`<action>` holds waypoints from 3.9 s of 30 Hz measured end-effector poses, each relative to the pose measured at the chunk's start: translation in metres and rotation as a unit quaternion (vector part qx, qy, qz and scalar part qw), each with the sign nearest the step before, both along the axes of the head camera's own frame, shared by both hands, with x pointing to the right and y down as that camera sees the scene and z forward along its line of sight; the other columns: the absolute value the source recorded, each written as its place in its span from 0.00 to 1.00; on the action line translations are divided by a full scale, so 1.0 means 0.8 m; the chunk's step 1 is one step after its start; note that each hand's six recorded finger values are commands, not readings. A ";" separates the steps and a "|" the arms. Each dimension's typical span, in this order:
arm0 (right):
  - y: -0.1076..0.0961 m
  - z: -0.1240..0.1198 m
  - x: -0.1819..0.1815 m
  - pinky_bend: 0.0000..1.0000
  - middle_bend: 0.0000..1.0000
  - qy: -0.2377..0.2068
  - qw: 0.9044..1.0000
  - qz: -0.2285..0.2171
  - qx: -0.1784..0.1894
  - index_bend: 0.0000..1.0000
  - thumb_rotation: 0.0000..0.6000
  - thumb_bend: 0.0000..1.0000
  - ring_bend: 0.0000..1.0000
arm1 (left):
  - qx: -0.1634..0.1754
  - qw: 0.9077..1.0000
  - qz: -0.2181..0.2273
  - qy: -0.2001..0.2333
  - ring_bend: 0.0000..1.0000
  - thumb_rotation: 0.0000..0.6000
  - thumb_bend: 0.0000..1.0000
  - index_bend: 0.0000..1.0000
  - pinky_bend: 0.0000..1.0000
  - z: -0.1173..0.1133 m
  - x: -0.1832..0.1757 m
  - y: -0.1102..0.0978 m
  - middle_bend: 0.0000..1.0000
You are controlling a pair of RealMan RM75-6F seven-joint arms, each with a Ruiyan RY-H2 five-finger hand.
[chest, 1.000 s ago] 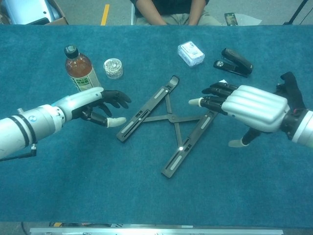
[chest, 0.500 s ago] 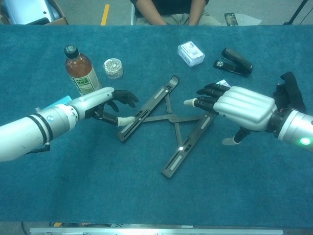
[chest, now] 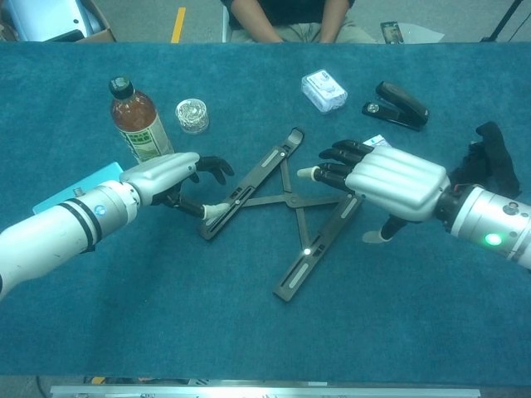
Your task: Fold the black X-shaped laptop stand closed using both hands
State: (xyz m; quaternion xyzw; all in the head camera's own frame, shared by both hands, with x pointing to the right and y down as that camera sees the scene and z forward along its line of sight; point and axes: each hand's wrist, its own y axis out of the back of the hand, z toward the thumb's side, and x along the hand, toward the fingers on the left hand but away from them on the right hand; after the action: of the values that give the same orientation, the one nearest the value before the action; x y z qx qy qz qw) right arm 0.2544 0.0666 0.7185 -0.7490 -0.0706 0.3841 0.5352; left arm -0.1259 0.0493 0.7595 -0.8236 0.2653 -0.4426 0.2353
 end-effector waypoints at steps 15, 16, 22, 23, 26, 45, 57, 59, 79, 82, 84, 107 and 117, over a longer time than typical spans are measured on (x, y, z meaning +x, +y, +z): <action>-0.003 0.005 -0.004 0.05 0.16 -0.002 1.000 0.006 -0.003 0.00 1.00 0.09 0.00 | 0.026 0.999 0.027 -0.033 0.10 0.57 0.28 0.18 0.19 0.016 -0.007 0.012 0.26; -0.003 0.006 -0.005 0.05 0.16 -0.003 1.000 0.006 -0.003 0.00 1.00 0.09 0.00 | 0.024 0.999 0.027 -0.031 0.10 0.57 0.28 0.18 0.19 0.016 -0.006 0.013 0.26; -0.006 0.012 -0.012 0.05 0.16 -0.004 1.000 0.007 -0.001 0.00 1.00 0.09 0.00 | 0.015 0.999 0.029 -0.019 0.10 0.57 0.28 0.18 0.19 0.013 0.001 0.020 0.26; -0.006 0.013 -0.013 0.05 0.16 -0.004 1.000 0.007 0.000 0.00 1.00 0.09 0.00 | 0.014 0.999 0.030 -0.017 0.10 0.57 0.28 0.18 0.19 0.012 0.002 0.020 0.26; -0.007 0.016 -0.018 0.05 0.16 -0.005 1.000 0.007 0.001 0.00 1.00 0.11 0.00 | 0.009 1.000 0.027 -0.011 0.10 0.57 0.28 0.18 0.19 0.010 0.005 0.021 0.26; -0.004 0.045 -0.024 0.05 0.15 0.028 0.999 -0.012 0.025 0.00 1.00 0.10 0.00 | 0.000 1.000 0.024 -0.001 0.09 0.56 0.28 0.18 0.19 0.010 0.010 0.025 0.26; -0.004 0.050 -0.035 0.05 0.14 0.018 0.998 -0.010 0.065 0.00 1.00 0.10 0.00 | -0.002 1.000 0.028 0.005 0.09 0.56 0.28 0.18 0.19 0.007 0.015 0.029 0.26; -0.004 0.051 -0.037 0.05 0.14 0.017 0.998 -0.009 0.067 0.00 1.00 0.10 0.00 | -0.003 1.000 0.027 0.005 0.09 0.57 0.28 0.18 0.19 0.007 0.015 0.029 0.26; -0.008 0.057 -0.072 0.05 0.14 -0.001 0.996 -0.008 0.087 0.00 1.00 0.10 0.00 | -0.012 0.999 0.031 0.012 0.09 0.56 0.28 0.18 0.19 0.003 0.015 0.038 0.26; -0.009 0.058 -0.076 0.05 0.14 -0.003 0.996 -0.007 0.089 0.00 1.00 0.10 0.00 | -0.013 0.999 0.033 0.013 0.09 0.57 0.28 0.18 0.19 0.002 0.015 0.040 0.26; -0.009 0.059 -0.080 0.05 0.14 -0.004 0.996 -0.006 0.090 0.00 1.00 0.10 0.00 | -0.014 0.999 0.034 0.014 0.09 0.56 0.28 0.18 0.19 0.001 0.016 0.042 0.26; -0.014 0.069 -0.125 0.05 0.14 -0.017 0.995 0.004 0.097 0.00 1.00 0.10 0.00 | -0.025 0.998 0.047 0.020 0.09 0.56 0.28 0.17 0.19 -0.002 0.017 0.055 0.26; -0.018 0.069 -0.141 0.05 0.14 -0.022 0.995 0.010 0.102 0.00 1.00 0.10 0.00 | -0.030 0.998 0.051 0.023 0.09 0.56 0.28 0.17 0.19 -0.003 0.018 0.060 0.26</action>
State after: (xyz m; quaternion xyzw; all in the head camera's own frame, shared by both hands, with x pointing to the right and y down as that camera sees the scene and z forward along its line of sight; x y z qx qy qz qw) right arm 0.1414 0.0524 0.7735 -0.6984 -0.1286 0.3636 0.6029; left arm -0.1117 0.0974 0.7570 -0.8526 0.2149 -0.4186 0.2271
